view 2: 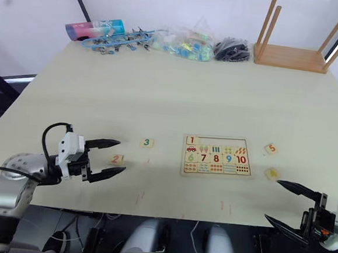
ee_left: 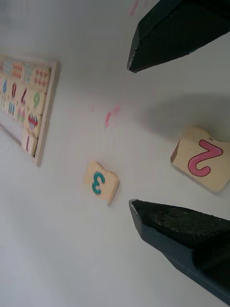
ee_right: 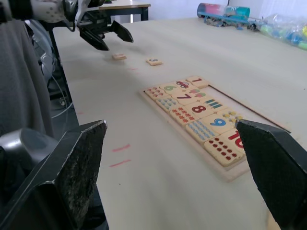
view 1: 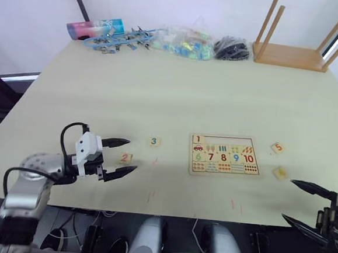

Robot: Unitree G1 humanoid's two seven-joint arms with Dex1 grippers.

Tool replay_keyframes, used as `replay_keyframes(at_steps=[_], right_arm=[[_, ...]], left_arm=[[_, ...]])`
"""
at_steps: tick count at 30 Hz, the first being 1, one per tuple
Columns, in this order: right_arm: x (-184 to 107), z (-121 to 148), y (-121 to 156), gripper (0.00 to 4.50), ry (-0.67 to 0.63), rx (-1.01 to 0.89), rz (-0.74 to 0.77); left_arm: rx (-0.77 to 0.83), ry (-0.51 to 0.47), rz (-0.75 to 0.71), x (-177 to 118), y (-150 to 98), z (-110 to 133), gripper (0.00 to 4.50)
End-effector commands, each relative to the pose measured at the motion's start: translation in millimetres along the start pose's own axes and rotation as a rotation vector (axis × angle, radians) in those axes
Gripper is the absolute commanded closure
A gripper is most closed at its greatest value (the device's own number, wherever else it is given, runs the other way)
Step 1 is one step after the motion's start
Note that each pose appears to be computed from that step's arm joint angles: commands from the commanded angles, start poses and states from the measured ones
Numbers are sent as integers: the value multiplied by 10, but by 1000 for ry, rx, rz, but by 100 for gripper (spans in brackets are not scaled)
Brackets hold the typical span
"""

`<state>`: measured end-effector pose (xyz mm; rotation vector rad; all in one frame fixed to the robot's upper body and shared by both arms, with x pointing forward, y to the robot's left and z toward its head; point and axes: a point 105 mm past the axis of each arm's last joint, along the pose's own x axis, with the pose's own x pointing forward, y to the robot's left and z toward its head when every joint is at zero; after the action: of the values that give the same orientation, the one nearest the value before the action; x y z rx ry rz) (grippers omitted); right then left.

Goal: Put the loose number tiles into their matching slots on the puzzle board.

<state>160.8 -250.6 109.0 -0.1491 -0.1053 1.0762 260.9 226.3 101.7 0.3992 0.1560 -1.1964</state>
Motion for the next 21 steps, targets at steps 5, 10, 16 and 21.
replay_keyframes(at_steps=[5, 10, 16, 21], right_arm=[[-51, 75, -21, 0, 9, -37, -5], [-43, 60, -14, 0, 16, -38, -4], [-40, 66, 24, 0, 20, -39, -3], [-48, 67, 29, 0, 26, -40, -2]], left_arm=[[140, 63, -209, -79, 126, -46, 4], [224, 141, -264, -28, 275, -72, 4], [229, 182, -328, 4, 308, -92, 4], [233, 227, -380, -36, 275, -126, 4]])
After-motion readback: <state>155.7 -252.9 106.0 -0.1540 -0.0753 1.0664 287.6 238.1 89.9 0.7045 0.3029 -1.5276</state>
